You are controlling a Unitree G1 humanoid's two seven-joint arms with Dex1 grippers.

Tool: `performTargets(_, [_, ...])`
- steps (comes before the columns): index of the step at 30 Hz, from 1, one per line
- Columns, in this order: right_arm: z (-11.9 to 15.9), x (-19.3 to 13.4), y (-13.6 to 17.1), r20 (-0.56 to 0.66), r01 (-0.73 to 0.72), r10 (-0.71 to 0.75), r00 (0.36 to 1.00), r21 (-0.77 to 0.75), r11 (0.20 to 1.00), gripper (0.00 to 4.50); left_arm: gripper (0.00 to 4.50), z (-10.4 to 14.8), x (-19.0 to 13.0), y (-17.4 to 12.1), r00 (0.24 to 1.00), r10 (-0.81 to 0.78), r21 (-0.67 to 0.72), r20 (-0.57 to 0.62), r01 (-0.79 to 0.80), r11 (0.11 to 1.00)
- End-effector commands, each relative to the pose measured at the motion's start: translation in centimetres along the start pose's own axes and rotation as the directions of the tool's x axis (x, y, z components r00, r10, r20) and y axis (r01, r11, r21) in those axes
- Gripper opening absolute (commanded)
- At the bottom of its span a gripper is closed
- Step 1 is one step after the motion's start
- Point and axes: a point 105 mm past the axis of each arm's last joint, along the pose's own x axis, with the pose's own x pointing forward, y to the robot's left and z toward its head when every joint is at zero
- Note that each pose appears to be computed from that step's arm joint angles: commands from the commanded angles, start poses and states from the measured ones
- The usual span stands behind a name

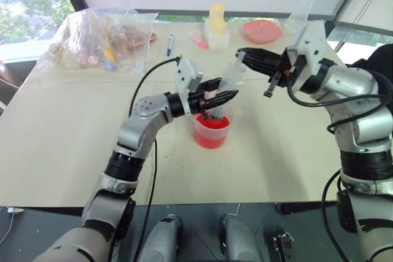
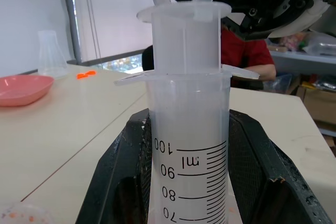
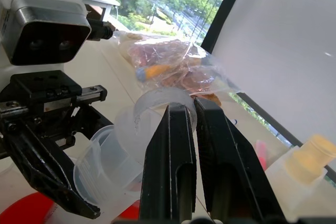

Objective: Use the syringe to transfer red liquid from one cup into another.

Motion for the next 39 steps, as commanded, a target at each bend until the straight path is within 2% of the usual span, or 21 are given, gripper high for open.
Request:
performTargets(1, [5.9,-1.7,-4.1,0.181,0.209,-0.183,0.966,-0.139,0.968,0.08,1.46,-2.8,-0.1,-1.4,0.994,-0.050,-0.053,-0.096,0.045,0.998])
performTargets(5, [5.9,-1.7,-4.4,0.185,0.223,-0.196,0.963,-0.138,0.965,0.08,1.46,-2.9,-0.1,-1.6,0.994,-0.052,-0.057,-0.095,0.046,0.997])
performTargets(9, [5.1,-1.5,-3.4,0.165,0.166,-0.146,0.975,-0.112,0.980,0.08,1.46,-2.5,0.1,-1.4,0.996,-0.044,-0.055,-0.081,0.040,0.998])
performTargets(12, [4.1,-1.8,-2.3,0.133,0.100,-0.092,0.987,-0.057,0.993,1.06,1.46,-1.3,0.4,-0.9,0.999,-0.026,-0.072,-0.036,0.023,0.997])
performTargets(16, [3.1,-3.1,-1.5,0.074,0.102,-0.100,0.992,-0.024,0.995,2.96,1.46,0.4,0.3,0.0,1.000,0.007,-0.073,0.006,-0.007,0.997])
performTargets(19, [3.9,-4.9,-1.3,0.101,0.117,-0.124,0.987,0.071,0.991,2.96,1.46,2.0,-0.1,0.6,0.998,0.033,-0.092,0.052,-0.028,0.995])
performTargets(22, [4.9,-6.9,-1.6,0.134,0.151,-0.176,0.975,0.177,0.972,2.96,1.46,5.2,-0.3,1.1,0.990,0.044,-0.105,0.132,-0.030,0.994])
performTargets(26, [4.4,-7.9,-1.7,0.084,0.195,-0.213,0.973,0.185,0.963,2.96,1.46,9.4,-0.1,1.7,0.979,0.014,-0.027,0.202,-0.009,1.000])
performTargets(29, [4.1,-7.7,-1.9,0.074,0.201,-0.217,0.973,0.174,0.964,2.96,1.46,11.6,0.4,2.2,0.972,-0.026,0.018,0.232,0.022,1.000])
performTargets(32, [3.8,-7.3,-2.6,0.074,0.219,-0.231,0.970,0.146,0.965,2.96,1.46,12.6,0.7,3.4,0.971,-0.018,0.050,0.240,0.006,0.999])
performTargets(34, [3.5,-6.9,-3.5,0.075,0.242,-0.250,0.965,0.103,0.965,2.96,1.46,12.2,1.1,4.8,0.977,0.010,0.098,0.215,-0.032,0.995])
performTargets(39, [2.7,-4.8,-4.9,0.096,0.265,-0.264,0.960,0.005,0.964,2.96,1.46,9.3,1.2,8.2,0.985,0.108,0.183,0.137,-0.133,0.974])
